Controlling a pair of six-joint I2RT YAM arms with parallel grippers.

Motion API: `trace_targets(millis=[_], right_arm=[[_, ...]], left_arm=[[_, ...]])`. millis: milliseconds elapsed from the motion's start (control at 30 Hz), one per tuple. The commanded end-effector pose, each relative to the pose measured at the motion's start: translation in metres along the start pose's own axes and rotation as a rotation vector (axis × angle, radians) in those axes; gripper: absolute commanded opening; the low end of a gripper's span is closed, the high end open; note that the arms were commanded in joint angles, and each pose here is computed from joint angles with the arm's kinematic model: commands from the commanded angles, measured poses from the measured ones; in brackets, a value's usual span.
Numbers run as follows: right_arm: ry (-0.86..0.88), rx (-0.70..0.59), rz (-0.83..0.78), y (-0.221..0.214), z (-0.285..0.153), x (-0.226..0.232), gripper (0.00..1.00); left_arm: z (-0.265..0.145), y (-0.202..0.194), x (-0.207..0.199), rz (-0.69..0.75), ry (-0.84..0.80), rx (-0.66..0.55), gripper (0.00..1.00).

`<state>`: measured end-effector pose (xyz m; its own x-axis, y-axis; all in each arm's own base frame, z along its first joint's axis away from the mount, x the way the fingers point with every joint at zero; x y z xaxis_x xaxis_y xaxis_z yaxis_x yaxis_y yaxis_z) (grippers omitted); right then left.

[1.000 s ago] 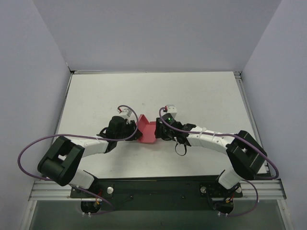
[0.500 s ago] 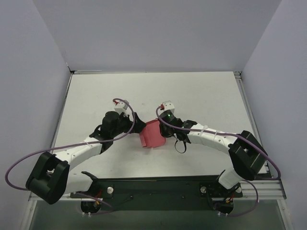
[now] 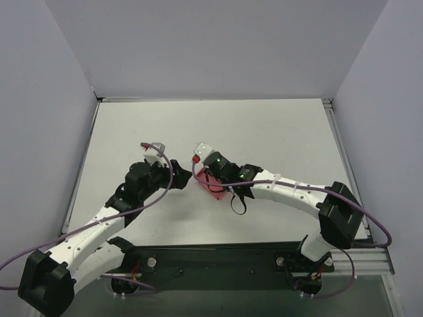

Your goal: Fold the paper box

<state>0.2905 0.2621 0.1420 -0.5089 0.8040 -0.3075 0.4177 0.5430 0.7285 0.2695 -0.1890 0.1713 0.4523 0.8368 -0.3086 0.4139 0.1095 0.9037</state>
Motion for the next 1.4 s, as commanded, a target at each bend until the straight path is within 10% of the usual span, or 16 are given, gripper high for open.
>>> trace_targets(millis=[0,367,967,1367], right_arm=[[-0.143,0.064,-0.308,-0.001,0.005,-0.004,0.0],[-0.09,-0.002,-0.185,0.015,-0.01,0.012,0.64],[-0.053,0.051,0.557,-0.077,-0.053,-0.005,0.56],[-0.039,-0.045,0.7,-0.082,-0.035,0.002,0.5]], left_arm=[[-0.01,-0.009,0.005,-0.012,0.029,0.012,0.93],[-0.013,-0.025,0.002,0.008,0.001,0.018,0.92],[0.048,-0.023,-0.043,0.395,-0.153,-0.026,0.82],[0.081,-0.02,-0.043,0.444,-0.127,-0.039,0.72]])
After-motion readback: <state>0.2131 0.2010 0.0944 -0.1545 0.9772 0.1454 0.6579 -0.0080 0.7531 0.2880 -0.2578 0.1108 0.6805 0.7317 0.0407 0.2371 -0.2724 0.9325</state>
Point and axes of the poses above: each gripper's point midway between its finger pads, its own z axis out along the fingers, its own x axis along the line the jaws close on, y = z × x, the point moved 1 cm from there along -z, back along the fingers, and after that the axes turned 10 degrees about z, right-handed, at the moved point
